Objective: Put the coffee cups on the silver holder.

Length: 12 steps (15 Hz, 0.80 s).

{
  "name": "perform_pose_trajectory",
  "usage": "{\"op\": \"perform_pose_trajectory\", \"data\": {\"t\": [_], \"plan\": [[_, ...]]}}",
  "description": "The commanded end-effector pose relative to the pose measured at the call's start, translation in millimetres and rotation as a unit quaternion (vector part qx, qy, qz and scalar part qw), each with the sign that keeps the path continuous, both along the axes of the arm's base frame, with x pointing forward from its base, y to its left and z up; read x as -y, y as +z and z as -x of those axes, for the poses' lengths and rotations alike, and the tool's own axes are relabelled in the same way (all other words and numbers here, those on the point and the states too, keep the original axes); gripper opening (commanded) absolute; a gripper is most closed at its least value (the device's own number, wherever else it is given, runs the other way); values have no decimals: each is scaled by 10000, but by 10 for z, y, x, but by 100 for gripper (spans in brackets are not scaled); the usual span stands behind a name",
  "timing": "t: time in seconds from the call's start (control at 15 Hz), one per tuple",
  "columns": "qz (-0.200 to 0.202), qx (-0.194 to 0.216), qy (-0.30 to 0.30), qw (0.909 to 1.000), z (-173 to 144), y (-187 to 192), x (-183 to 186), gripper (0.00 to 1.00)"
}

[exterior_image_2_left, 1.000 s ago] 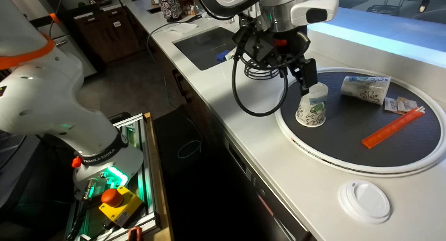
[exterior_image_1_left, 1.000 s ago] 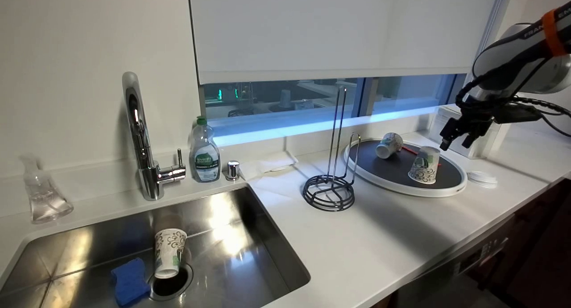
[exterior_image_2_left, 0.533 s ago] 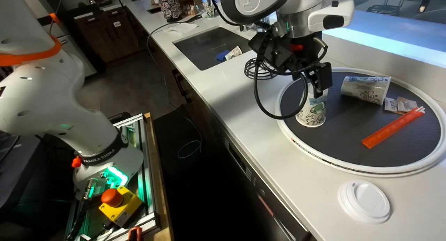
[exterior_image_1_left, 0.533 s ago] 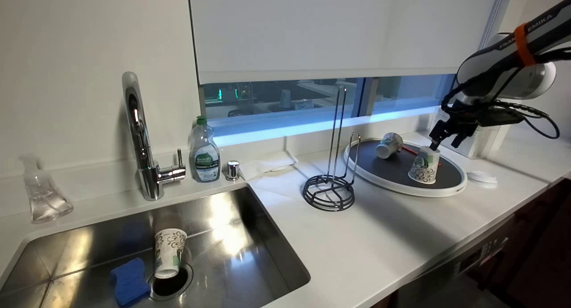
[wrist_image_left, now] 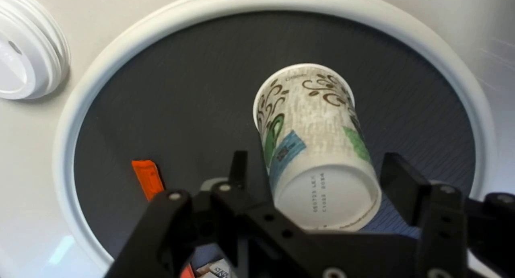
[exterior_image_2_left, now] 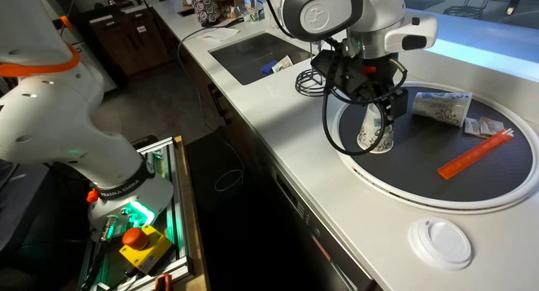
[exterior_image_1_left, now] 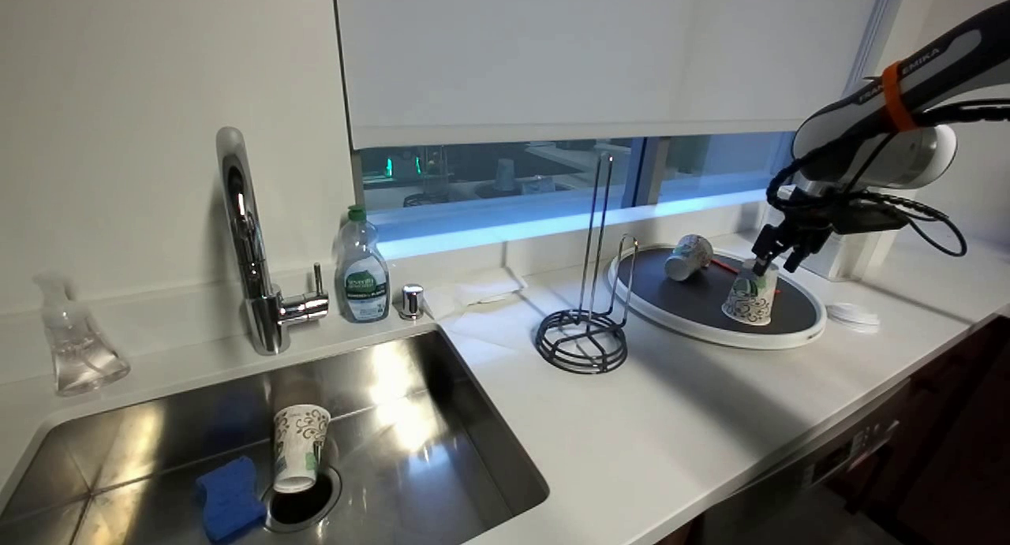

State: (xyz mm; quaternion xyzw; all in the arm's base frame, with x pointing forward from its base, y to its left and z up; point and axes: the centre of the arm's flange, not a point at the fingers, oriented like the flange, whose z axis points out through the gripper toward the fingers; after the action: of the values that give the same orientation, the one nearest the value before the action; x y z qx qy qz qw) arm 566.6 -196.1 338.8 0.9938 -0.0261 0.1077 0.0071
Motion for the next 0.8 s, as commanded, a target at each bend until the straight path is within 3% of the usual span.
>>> {"op": "perform_pose_trajectory", "data": {"t": [0.0, 0.2, 0.6, 0.73], "plan": [[-143, 64, 81, 9998, -57, -38, 81, 52], [-152, 112, 133, 9997, -42, 18, 90, 34], [-102, 237, 377, 9990, 28, 207, 10, 33], [-182, 305, 802, 9961, 119, 333, -90, 33]]}}
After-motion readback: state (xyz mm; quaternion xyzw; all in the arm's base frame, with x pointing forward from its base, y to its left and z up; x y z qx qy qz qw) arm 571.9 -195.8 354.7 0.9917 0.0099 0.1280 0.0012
